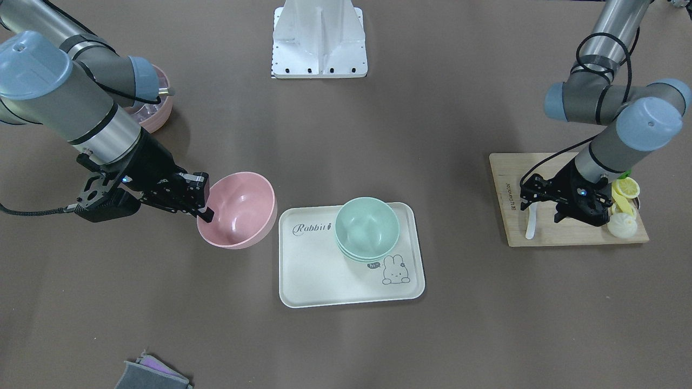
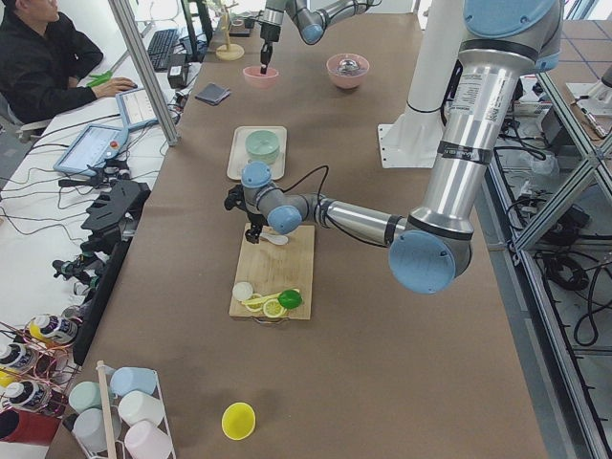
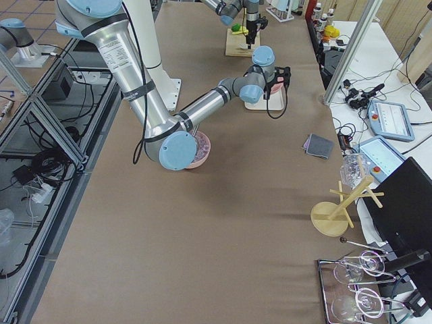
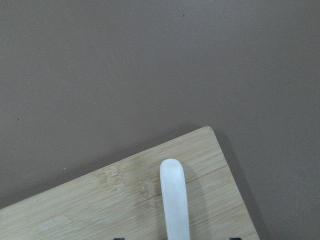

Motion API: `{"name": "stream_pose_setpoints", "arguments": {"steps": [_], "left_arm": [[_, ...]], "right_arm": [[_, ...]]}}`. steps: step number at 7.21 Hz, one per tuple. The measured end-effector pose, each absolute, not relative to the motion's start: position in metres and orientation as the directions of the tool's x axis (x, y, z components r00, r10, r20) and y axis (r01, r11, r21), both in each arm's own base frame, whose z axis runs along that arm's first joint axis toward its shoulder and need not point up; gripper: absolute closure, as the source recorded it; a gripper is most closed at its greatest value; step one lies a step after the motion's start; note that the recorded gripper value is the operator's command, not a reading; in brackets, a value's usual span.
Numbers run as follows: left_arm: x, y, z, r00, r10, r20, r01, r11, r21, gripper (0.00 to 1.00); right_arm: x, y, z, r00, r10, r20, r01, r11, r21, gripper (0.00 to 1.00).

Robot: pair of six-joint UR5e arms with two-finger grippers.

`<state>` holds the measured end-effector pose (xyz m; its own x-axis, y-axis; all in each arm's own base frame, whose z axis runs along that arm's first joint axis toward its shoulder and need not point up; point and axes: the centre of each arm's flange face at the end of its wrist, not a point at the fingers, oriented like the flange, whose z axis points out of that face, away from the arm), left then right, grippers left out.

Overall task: Stack pink bowl on green and place spoon
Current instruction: 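Lift the pink bowl with the right gripper while the left grasps the white spoon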

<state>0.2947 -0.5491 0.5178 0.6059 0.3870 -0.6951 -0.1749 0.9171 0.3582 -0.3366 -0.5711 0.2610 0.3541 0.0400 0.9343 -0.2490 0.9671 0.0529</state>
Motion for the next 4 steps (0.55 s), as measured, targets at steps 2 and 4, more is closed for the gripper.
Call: {"name": "stream_pose_setpoints", "arguments": {"steps": [2, 4], "left_arm": [[0.3026, -0.5461, 0.5197, 0.615, 0.391, -0.685, -0.180, 0.915, 0.361, 0.61], [0.3074, -0.5446, 0.5212, 0.627, 0.389, -0.675, -0.178, 0.915, 0.362, 0.92]], "right_arm": [[-0.3361, -0.5714, 0.2609, 0.354, 0.040, 0.934, -0.250, 0.967, 0.053, 1.00], [-0.3359, -0.5715, 0.2609, 0.354, 0.040, 0.934, -0.250, 0.967, 0.053, 1.00]]}}
